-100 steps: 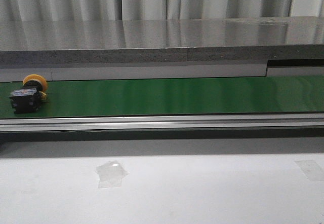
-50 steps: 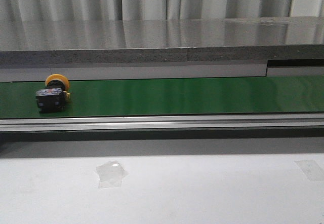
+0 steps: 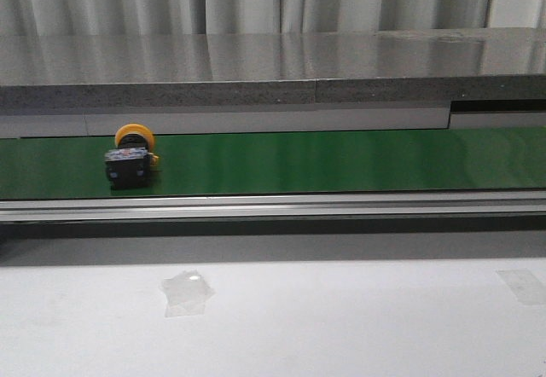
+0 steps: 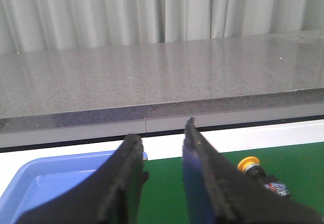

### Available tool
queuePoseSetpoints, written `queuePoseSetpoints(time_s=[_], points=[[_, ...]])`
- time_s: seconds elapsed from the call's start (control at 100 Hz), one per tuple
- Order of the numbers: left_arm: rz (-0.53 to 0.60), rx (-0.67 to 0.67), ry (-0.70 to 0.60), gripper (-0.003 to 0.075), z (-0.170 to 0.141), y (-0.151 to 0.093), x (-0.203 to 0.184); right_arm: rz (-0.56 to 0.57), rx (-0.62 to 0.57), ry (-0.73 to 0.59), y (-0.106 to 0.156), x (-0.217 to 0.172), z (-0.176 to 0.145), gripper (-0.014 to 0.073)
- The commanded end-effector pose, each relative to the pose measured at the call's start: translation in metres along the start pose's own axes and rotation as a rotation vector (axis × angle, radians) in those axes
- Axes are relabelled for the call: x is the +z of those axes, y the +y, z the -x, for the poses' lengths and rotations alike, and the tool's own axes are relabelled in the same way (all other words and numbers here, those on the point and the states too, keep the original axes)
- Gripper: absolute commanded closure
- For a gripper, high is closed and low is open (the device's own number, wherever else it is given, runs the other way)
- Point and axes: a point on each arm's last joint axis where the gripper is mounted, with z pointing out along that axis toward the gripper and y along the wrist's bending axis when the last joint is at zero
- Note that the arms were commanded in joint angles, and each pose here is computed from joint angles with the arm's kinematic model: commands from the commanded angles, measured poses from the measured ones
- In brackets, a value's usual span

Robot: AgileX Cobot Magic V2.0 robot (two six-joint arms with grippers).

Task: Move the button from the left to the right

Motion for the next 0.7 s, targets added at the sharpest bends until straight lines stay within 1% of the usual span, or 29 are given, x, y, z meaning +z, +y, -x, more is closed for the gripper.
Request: queuePoseSetpoints(time_s=[0.0,0.04,0.06,0.29,0.43,0.53,0.69], points=[[0.014,-0.018,-0.098,0.0689,0.016,0.002,-0.001,0.003,-0.009,-0.116,0.0,-0.003,0.013,0.0661],[0.014,-0.018,-0.098,0.0733,0.016,0.002,-0.001,0.003,-0.009,-0.116,0.0,-0.003,0.013,0.0661],[0.014,-0.018,-0.098,0.0741,0.016,0.002,-0.001,0.003,-0.009,-0.116,0.0,-0.003,0.013,0.0661],[0.014,-0.018,-0.098,0.074,0.016,0.002,-0.001,0.003,-0.009,-0.117,0.0,-0.003,0.013,0.0661],[0.014,-0.018,-0.098,0.074,0.016,0.002,-0.001,0.003,-0.009,-0.155,0.0,-0.003,0.017,0.0661],[0.014,-0.018,-0.098,0.074,0.016,0.002,-0.001,0.005,-0.002,-0.209,0.001,-0.005,0.023,0.0661],[0.014,-0.018,-0.098,0.074,0.016,0.002,-0.001,0.011,0.028,-0.24,0.002,-0.009,0.041,0.0661]])
